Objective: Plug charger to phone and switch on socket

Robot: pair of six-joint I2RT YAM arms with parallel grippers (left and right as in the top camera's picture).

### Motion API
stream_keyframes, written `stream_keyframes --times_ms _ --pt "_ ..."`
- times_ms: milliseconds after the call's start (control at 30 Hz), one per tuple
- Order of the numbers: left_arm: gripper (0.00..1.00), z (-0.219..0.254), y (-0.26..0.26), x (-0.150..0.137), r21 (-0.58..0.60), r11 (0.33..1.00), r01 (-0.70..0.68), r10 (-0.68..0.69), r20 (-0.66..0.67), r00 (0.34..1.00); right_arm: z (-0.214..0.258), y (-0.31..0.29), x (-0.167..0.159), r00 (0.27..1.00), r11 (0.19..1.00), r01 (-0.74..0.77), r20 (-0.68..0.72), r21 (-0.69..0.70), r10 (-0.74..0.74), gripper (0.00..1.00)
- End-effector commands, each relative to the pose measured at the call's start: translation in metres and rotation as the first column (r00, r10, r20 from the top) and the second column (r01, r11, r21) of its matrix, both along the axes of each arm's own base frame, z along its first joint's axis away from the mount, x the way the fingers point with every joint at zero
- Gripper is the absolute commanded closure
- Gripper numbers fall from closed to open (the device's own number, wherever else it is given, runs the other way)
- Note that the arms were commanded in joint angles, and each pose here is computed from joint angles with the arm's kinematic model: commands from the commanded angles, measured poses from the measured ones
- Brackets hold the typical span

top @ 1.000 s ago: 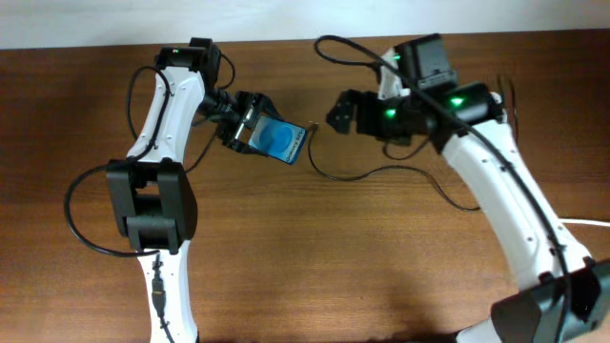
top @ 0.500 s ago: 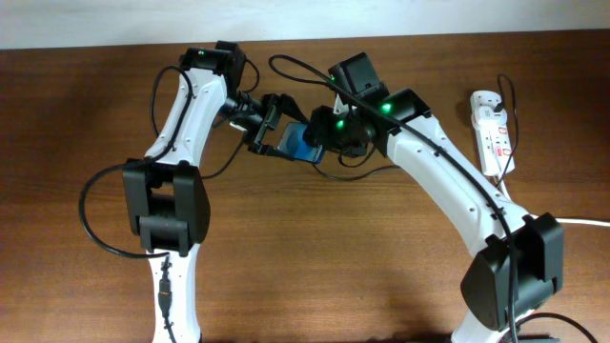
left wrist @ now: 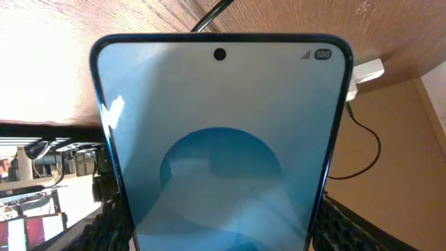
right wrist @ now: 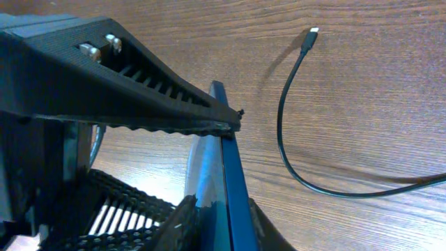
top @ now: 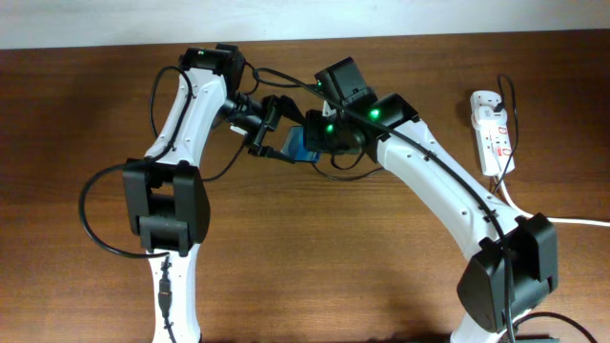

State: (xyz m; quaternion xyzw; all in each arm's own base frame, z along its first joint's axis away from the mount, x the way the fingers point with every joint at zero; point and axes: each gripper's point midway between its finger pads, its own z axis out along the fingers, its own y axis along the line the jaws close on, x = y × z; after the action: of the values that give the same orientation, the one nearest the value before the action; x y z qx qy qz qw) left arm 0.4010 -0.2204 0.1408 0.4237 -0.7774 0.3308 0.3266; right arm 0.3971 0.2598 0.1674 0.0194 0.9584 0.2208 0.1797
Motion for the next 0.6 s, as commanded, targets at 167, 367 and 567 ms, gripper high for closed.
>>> stream_keyframes --times_ms 167,367,567 --pt "1.00 0.011 -0.005 0.004 -0.047 0.999 -0.012 0.012 0.005 1.000 -0.003 0.005 -0.002 0.999 1.000 -0.031 -0.009 0.000 0.031 0.96" --pt "1.00 0.010 -0.010 0.035 -0.094 0.977 0.190 -0.131 0.437 0.890 0.032 -0.071 0.033 0.988 0.989 0.143 0.056 0.039 -0.145 0.96" --pt "0.38 0.061 -0.028 0.051 -0.208 0.820 0.533 -0.046 0.904 0.424 0.188 -0.151 -0.008 0.880 0.970 0.195 0.411 0.145 -0.238 0.96"
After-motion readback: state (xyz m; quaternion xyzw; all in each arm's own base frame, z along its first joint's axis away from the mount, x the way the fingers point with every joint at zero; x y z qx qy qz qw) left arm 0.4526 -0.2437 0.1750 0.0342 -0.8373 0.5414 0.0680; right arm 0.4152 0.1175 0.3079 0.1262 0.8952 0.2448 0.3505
